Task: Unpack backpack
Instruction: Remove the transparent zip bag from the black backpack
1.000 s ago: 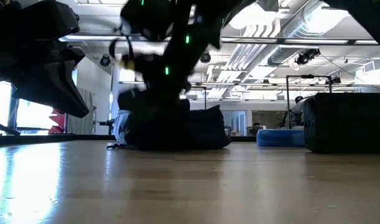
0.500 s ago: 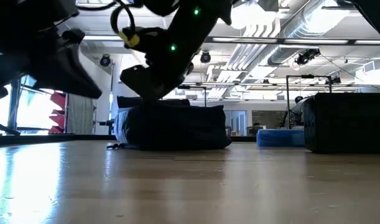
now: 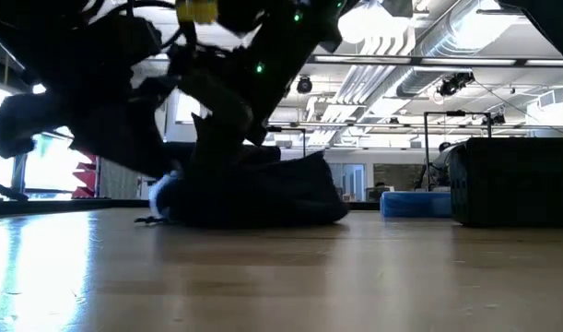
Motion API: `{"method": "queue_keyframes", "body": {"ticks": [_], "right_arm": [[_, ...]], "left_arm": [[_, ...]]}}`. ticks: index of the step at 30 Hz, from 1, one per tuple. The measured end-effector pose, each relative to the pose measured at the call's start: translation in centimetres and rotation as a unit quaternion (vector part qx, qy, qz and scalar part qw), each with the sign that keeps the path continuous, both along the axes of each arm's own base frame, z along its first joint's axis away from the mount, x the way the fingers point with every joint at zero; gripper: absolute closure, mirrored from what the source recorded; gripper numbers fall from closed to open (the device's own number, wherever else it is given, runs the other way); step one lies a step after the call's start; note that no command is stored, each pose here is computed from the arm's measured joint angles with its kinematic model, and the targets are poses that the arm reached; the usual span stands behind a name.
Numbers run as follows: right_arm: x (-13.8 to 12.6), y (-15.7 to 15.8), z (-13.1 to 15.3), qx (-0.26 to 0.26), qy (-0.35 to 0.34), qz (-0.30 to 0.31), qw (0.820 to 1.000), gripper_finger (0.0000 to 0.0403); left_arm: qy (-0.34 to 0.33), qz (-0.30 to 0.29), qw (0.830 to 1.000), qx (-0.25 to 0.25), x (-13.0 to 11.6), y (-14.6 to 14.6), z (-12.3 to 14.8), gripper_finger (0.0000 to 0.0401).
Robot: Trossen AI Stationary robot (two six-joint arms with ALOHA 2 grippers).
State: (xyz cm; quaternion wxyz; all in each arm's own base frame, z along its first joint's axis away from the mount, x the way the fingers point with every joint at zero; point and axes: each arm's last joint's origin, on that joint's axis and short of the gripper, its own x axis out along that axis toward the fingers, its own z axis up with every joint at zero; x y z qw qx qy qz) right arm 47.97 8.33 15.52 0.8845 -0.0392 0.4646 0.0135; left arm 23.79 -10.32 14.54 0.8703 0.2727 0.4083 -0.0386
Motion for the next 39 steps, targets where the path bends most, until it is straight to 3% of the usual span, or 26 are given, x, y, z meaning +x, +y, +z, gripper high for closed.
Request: {"method": "queue_keyframes", "body": {"ticks": [6,13,17,23,26,34,39], "right_arm": [[-0.1,0.9,0.0,-0.01,-0.003,0.016,1.0,0.0403],[-0.2,0.9,-0.1,-0.006,0.004,0.009,1.0,0.0403],[-0.4,1.1,-0.1,-0.014,0.01,0.022,1.0,0.0402],[-0.7,2.8,-1.0,-0.072,0.018,0.073,0.995,0.0402],[-0.7,3.2,-2.0,-0.108,0.026,0.076,0.991,0.04],[-0.7,3.4,-1.3,-0.132,0.033,0.054,0.989,0.0331],[-1.2,3.9,-0.4,-0.187,0.055,0.038,0.98,0.0275]], "left_arm": [[0.045,-0.078,0.996,-0.029,0.6,-1.1,-2.4,0.0306],[0.052,-0.064,0.996,-0.036,0.3,-2.3,-3.4,0.0292],[0.036,-0.07,0.997,0.018,-0.3,-3.7,-2.4,0.0305],[-0.058,-0.029,0.991,0.121,-0.6,-4.9,-0.3,0.0325],[-0.052,-0.027,0.989,0.134,-0.4,-4.4,-0.4,0.0327],[-0.003,-0.008,0.995,0.095,0.9,-2.6,-2.0,0.0327],[0.013,0.009,0.995,0.098,1.2,-2.0,-2.9,0.0327]]}}
